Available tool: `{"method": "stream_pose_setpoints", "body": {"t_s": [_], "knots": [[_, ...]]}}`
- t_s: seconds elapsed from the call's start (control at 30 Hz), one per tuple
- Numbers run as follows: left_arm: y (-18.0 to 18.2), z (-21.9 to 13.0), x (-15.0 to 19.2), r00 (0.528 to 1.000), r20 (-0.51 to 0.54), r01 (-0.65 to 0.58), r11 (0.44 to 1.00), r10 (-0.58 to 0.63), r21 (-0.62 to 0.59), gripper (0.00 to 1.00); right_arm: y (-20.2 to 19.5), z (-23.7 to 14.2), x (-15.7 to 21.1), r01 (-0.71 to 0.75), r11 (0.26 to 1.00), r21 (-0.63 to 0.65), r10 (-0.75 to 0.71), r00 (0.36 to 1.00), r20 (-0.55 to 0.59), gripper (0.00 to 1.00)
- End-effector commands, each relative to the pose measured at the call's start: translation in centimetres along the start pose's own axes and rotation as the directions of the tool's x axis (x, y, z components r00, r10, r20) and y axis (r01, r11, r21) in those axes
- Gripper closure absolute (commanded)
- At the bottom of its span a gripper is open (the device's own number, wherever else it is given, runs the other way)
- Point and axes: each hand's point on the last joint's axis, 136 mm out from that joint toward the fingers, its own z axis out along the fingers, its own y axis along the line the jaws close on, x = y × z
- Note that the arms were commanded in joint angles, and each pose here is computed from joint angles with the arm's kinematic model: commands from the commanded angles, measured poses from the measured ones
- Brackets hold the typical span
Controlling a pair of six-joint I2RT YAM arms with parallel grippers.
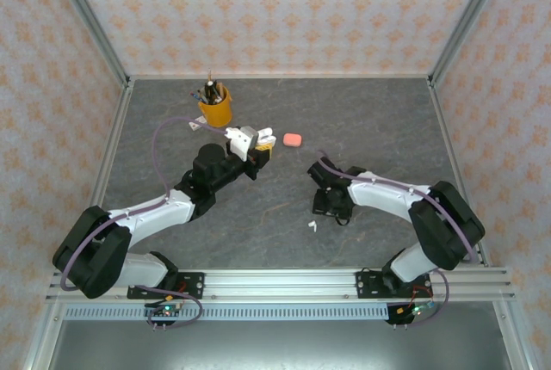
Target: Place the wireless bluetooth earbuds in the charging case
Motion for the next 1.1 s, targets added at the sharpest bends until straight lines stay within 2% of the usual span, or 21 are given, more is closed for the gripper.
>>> {"method": "stream_pose_setpoints", "body": {"t_s": [0.0,0.2,0.37,0.7,1.07], "knots": [[-0.8,-0.3,-2.2,0.998,0.068,0.003,1.0,-0.005,0.027,1.0,0.7,-0.9,-0.2,-0.016,1.0,-0.001,0.016,1.0,0.005,0.47],[-0.8,-0.3,-2.3,0.997,0.071,0.001,1.0,-0.003,0.029,1.0,-0.7,-3.9,-1.9,-0.034,0.997,0.07,0.026,0.994,0.11,0.47],[-0.8,-0.4,-2.3,0.997,0.073,0.0,1.0,-0.002,0.026,1.0,-1.5,-4.7,-2.8,-0.126,0.987,0.1,0.109,0.981,0.159,0.45],[-0.6,-0.1,-2.5,0.997,0.075,-0.004,1.0,0.003,0.014,1.0,-1.5,-4.7,-2.6,-0.384,0.922,0.05,0.374,0.916,0.141,0.44],[-0.4,1.5,-1.7,0.998,0.069,-0.001,1.0,0.0,0.023,1.0,-2.9,-3.6,-1.7,-0.604,0.797,0.019,0.603,0.796,0.051,0.44]]}}
